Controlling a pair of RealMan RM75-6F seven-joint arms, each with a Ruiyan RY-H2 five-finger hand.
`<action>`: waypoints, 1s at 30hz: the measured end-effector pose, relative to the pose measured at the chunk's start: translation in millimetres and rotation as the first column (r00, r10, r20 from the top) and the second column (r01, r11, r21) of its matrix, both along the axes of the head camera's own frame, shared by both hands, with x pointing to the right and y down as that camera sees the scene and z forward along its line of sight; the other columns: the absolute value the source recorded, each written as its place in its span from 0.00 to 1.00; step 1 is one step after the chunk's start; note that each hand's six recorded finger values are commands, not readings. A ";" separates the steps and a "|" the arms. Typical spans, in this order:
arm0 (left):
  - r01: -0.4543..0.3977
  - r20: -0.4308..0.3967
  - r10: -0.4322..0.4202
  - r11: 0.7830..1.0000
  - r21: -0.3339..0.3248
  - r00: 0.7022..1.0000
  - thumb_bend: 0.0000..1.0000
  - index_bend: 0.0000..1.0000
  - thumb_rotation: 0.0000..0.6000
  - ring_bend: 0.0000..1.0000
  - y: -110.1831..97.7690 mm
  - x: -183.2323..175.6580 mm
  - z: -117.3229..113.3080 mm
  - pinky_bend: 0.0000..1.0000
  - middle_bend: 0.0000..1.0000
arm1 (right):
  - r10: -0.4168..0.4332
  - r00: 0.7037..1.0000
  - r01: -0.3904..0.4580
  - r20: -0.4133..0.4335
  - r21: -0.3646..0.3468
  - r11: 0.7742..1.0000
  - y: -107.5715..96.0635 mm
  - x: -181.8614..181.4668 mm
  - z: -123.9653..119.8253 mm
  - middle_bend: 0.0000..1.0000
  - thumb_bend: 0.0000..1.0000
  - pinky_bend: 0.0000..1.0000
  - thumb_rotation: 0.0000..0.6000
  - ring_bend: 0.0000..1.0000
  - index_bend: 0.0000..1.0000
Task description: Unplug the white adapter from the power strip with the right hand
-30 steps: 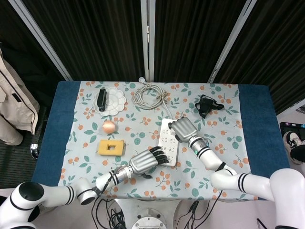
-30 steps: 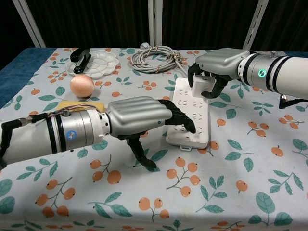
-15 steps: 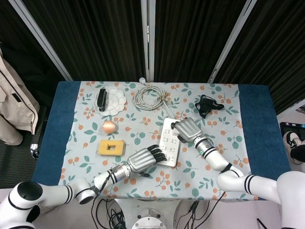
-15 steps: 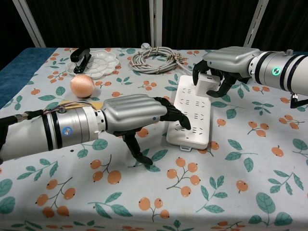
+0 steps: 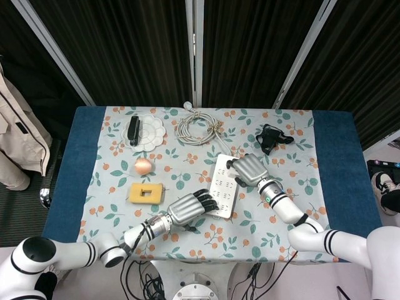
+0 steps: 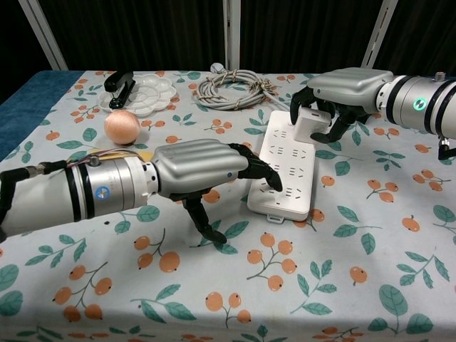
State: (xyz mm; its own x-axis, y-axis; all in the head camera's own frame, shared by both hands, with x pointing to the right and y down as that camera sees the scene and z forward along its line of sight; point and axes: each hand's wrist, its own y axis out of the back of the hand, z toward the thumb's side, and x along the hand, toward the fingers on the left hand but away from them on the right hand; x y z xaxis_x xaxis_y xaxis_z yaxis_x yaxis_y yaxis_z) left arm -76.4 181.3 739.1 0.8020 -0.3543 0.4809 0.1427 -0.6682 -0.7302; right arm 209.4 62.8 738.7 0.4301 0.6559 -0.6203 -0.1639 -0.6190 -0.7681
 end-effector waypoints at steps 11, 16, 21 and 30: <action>-0.008 0.003 0.008 1.000 -0.002 1.000 0.12 0.21 1.00 0.13 1.0 2.0 -0.3 0.10 0.21 | 0.019 0.999 -0.020 0.042 0.010 1.000 -0.9 3.8 -3.3 0.73 0.54 0.43 1.00 0.52 0.91; -0.001 -0.025 0.002 1.000 0.012 1.000 0.12 0.21 1.00 0.13 -1.0 3.0 -8.8 0.10 0.21 | 0.034 0.996 -0.036 0.078 0.034 0.999 -6.4 6.8 -16.5 0.72 0.53 0.43 1.00 0.52 0.89; 0.015 -0.068 -0.012 0.999 0.048 0.998 0.12 0.21 1.00 0.13 -7.4 0.1 -26.7 0.10 0.21 | 0.060 0.996 -0.061 0.067 0.017 0.998 -13.4 22.2 -33.4 0.67 0.53 0.39 1.00 0.49 0.76; 0.126 -0.139 -0.108 0.983 0.130 0.984 0.12 0.21 1.00 0.13 -31.1 -30.6 -68.3 0.10 0.21 | 0.126 0.992 -0.129 -0.027 -0.224 0.966 5.7 52.7 -29.3 0.31 0.32 0.22 1.00 0.17 0.18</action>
